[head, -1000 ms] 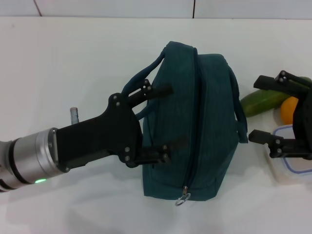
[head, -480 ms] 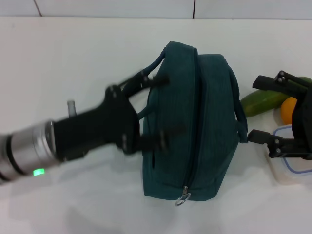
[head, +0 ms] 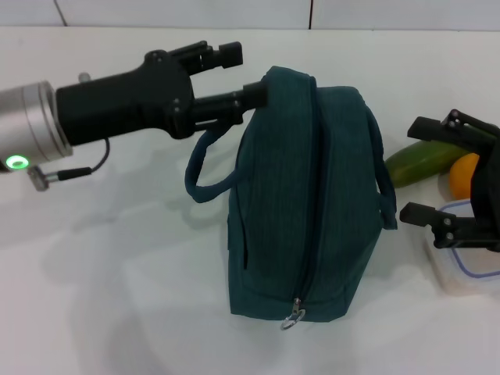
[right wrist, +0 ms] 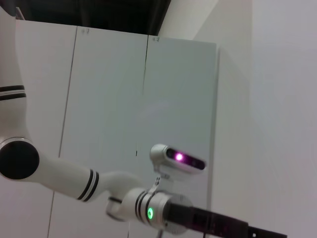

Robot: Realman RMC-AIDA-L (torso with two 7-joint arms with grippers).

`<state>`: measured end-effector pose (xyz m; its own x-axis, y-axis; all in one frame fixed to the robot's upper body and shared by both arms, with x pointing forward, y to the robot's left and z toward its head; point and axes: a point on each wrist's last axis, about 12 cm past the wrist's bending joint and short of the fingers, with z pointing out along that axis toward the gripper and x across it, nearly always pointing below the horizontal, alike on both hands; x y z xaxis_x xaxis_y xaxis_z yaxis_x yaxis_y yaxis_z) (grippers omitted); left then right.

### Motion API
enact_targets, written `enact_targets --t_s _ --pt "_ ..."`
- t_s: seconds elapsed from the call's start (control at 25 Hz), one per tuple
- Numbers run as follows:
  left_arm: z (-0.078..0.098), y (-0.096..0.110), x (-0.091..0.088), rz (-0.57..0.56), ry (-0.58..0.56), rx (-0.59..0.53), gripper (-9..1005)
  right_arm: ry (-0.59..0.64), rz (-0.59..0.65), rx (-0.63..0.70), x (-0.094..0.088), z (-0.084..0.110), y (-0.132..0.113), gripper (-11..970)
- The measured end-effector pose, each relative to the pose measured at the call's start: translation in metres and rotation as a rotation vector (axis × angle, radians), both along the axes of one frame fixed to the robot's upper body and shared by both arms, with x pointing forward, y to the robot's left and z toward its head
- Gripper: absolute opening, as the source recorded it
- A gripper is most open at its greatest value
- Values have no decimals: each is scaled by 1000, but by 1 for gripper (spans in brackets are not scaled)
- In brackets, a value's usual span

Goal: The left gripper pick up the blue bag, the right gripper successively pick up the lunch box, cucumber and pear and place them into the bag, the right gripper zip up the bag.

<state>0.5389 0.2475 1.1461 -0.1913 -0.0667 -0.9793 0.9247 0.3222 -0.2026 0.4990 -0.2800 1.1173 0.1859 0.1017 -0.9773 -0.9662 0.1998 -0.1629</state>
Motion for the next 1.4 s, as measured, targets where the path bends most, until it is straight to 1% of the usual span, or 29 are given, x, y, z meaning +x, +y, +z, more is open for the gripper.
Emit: enact_targets --t_s 0.12,0.16,0.2,0.24,0.32,0.4,0.52,0.6,0.84,1.04,1.4 --pt "15 2 0 -9 54 -3 804 -1 -2 -1 0 0 -1 883" --pt "23 2 -3 -15 73 0 802 -2 -2 -2 0 0 -1 883" --pt "24 2 -4 -16 79 1 800 -2 -3 -2 0 0 -1 883" --pt "30 1 -8 -26 88 10 798 -3 -3 -2 0 1 -1 883" --pt "37 -2 -15 -36 108 28 794 -7 -3 -3 1 1 -1 883" --pt "38 -4 -21 -19 123 51 794 -13 -1 -6 1 2 -1 882" --pt "35 -7 -30 34 144 82 794 -18 3 -6 1 3 -1 882" --pt "31 -10 -32 64 165 106 794 -19 3 -6 1 4 -1 882" --pt "16 -27 -27 123 231 187 793 -17 4 -7 1 3 -1 881" --pt "13 -38 -22 125 269 233 794 -17 -2 -8 -1 1 -2 881" --pt "9 -47 -15 119 326 264 767 -12 -3 -3 -3 -1 -3 880"
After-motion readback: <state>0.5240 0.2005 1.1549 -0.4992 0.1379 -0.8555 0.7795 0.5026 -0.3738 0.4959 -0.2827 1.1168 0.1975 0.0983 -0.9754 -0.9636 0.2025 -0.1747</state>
